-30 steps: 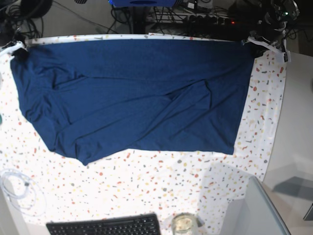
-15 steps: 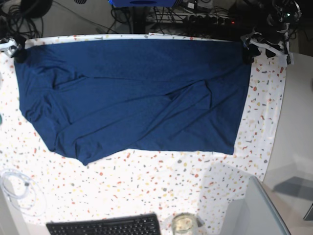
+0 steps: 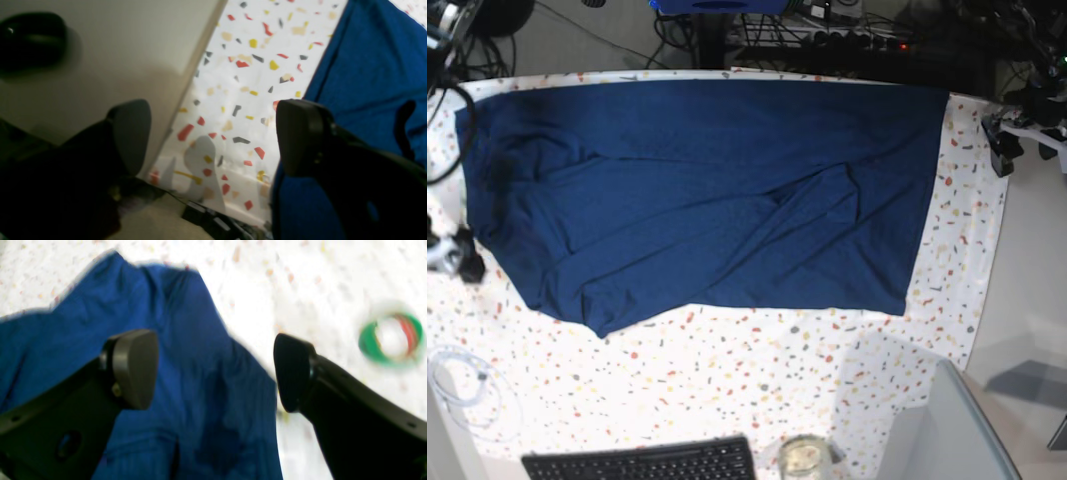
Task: Layout the t-shirt on the table in an organized manner, then fold the t-shirt properly
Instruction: 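Release the hem and move both grippers to the shirt's side edges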
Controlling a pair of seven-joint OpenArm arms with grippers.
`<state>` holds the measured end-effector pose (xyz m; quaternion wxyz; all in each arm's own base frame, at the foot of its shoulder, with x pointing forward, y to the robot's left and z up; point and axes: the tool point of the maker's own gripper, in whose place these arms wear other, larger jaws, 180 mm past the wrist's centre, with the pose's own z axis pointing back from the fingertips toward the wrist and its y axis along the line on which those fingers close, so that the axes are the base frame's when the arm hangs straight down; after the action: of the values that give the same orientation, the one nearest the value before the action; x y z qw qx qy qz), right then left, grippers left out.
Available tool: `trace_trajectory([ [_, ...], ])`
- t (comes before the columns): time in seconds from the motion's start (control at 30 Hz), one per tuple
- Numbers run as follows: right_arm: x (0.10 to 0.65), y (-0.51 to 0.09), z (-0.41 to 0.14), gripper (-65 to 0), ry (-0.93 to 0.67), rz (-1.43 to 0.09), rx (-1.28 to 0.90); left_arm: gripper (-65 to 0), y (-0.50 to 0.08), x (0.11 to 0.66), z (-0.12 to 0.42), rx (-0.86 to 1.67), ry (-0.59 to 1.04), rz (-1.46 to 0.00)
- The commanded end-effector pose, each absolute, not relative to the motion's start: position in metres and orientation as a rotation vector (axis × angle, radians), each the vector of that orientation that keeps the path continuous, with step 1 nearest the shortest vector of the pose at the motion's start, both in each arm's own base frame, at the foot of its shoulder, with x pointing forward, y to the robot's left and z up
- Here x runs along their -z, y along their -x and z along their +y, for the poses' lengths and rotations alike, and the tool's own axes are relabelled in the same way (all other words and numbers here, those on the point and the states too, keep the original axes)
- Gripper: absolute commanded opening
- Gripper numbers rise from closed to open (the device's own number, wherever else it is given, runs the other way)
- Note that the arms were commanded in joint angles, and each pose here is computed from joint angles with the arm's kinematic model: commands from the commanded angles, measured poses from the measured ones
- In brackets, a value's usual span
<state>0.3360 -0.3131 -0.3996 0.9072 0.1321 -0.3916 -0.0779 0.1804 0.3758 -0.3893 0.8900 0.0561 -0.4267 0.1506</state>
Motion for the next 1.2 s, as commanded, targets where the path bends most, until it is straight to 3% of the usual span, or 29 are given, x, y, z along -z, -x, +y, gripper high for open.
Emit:
trace_trajectory([
  [0.0, 0.38, -0.366, -0.315, -14.3, -0.284, -0.875, 0.132, -9.4, -0.185, 0.378, 0.38, -0.302, -0.127, -0.925],
  [0.17, 0.406, -0.426, -0.282, -14.3, -0.366, -0.825, 0.129, -9.4, -0.176, 0.383, 0.381, -0.308, -0.13, -0.905],
  [0.33, 0.422, -0.451, -0.259, -14.1, -0.356, -0.834, 0.122, -9.4, -0.168, 0.389, 0.38, -0.308, -0.129, -0.879],
  [0.4, 0.433, -0.451, -0.264, -13.1, -0.289, -0.822, 0.14, -9.4, -0.166, 0.391, 0.38, -0.313, -0.127, -0.873],
  [0.53, 0.456, -0.441, -0.26, -4.1, -0.188, -0.793, 0.111, -9.4, -0.167, 0.392, 0.38, -0.317, -0.124, -0.874],
  [0.7, 0.472, -0.426, -0.263, -6.0, -0.153, -0.784, 0.126, -9.4, -0.168, 0.392, 0.38, -0.318, -0.122, -0.875],
  [0.87, 0.474, -0.424, -0.266, -18.6, -0.144, -0.782, 0.13, -9.4, -0.169, 0.392, 0.38, -0.318, -0.121, -0.878],
  [1.07, 0.477, -0.421, -0.263, -51.6, -0.148, -0.773, 0.127, -9.4, -0.171, 0.393, 0.377, -0.31, -0.114, -0.876],
  [1.17, 0.477, -0.42, -0.262, -61.2, -0.154, -0.773, 0.124, -9.4, -0.183, 0.398, 0.361, -0.254, -0.077, -0.865],
])
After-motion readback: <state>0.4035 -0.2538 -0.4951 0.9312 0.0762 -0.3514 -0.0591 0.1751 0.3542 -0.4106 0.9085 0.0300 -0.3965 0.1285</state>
